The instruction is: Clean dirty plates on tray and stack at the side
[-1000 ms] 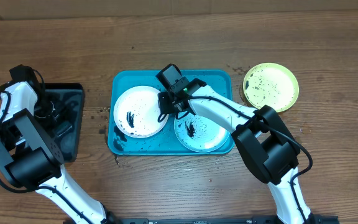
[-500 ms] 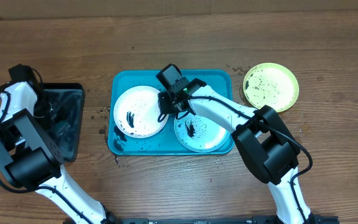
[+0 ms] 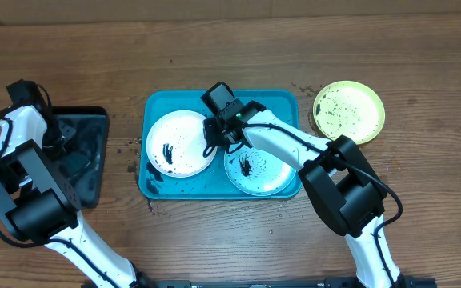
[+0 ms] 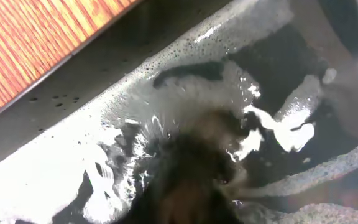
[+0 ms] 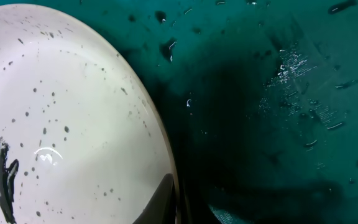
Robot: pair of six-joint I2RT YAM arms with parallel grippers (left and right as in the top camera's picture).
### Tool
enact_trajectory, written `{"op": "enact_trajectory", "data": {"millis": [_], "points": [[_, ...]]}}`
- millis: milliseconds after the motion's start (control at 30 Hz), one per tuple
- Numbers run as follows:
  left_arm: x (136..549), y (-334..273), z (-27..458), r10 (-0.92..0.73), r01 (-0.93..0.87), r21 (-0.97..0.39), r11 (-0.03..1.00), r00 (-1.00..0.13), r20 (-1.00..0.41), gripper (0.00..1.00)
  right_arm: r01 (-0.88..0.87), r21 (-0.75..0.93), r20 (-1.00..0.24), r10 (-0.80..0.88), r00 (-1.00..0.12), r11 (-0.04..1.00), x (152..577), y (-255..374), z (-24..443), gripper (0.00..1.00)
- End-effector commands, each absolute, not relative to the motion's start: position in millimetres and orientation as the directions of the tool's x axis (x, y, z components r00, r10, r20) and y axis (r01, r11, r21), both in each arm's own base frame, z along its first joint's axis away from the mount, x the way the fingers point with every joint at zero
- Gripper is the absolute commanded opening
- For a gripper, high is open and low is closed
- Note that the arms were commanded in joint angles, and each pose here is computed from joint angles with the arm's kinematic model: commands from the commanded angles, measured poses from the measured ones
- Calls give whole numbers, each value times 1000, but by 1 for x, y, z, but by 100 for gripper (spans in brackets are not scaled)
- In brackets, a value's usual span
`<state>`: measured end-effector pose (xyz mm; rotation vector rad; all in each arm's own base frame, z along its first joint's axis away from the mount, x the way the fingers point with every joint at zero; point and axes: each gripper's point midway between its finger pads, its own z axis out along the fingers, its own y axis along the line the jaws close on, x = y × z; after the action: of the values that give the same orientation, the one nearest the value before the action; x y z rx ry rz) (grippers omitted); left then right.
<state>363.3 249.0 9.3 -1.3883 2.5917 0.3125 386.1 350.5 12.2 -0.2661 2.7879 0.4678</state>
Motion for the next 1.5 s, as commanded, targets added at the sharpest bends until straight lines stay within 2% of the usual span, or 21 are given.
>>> {"op": "enact_trajectory", "data": {"millis": [0, 100, 133, 167, 200, 233, 467, 667, 767, 867, 967, 1067, 1133, 1167, 1200, 1233, 1267, 1467], "points": [[359, 250, 3, -799, -835, 118, 537, -548, -246, 4, -224, 269, -310, -136, -941, 937, 385, 347, 0, 4], [358, 249, 2, -800, -835, 121, 538, -550, -239, 5, -224, 269, -310, -136, -941, 937, 385, 347, 0, 4], [357, 248, 2, -801, -834, 120, 539, -551, -233, 20, -224, 269, -310, -136, -941, 937, 385, 347, 0, 4], [356, 246, 2, -803, -833, 117, 541, -553, -223, 52, -224, 269, -310, -136, -941, 937, 385, 347, 0, 4], [355, 242, 0, -806, -831, 107, 546, -556, -204, 92, -224, 269, -310, -136, -941, 937, 385, 347, 0, 4], [354, 239, 0, -808, -830, 101, 549, -558, -189, 100, -224, 269, -310, -136, -941, 937, 385, 347, 0, 4], [340, 198, -5, -822, -822, 13, 570, -570, 1, 100, -224, 269, -310, -136, -941, 937, 385, 347, 0, 4], [329, 186, -4, -820, -822, 14, 570, -568, 69, 99, -224, 269, -311, -136, -941, 936, 385, 347, 1, 4], [329, 187, -4, -821, -822, 14, 570, -568, 66, 80, -225, 270, -312, -136, -940, 936, 385, 347, 1, 4], [330, 188, -4, -821, -822, 12, 569, -568, 61, 47, -224, 270, -310, -136, -941, 936, 385, 347, 0, 4], [332, 190, -5, -821, -822, 15, 569, -568, 50, 19, -224, 269, -311, -136, -941, 937, 385, 347, 0, 4], [331, 193, -5, -822, -821, 32, 570, -569, 38, 5, -224, 269, -310, -136, -941, 937, 385, 347, 0, 4], [330, 197, -5, -822, -820, 49, 570, -569, 25, 4, -224, 269, -311, -136, -941, 937, 385, 347, 0, 4], [331, 199, -5, -822, -820, 54, 569, -570, 15, 9, -224, 269, -311, -136, -941, 937, 385, 347, 0, 4], [331, 204, -4, -821, -820, 66, 569, -570, -4, 38, -224, 269, -311, -136, -941, 937, 385, 347, 0, 4], [333, 207, -4, -821, -820, 71, 568, -570, -22, 79, -224, 269, -311, -136, -941, 937, 385, 347, 0, 4], [335, 211, -4, -820, -820, 78, 566, -570, -41, 100, -224, 269, -311, -136, -941, 937, 385, 347, 0, 4], [348, 232, -2, -813, -827, 101, 553, -562, -151, 100, -224, 269, -311, -136, -941, 937, 385, 347, 0, 4]]}}
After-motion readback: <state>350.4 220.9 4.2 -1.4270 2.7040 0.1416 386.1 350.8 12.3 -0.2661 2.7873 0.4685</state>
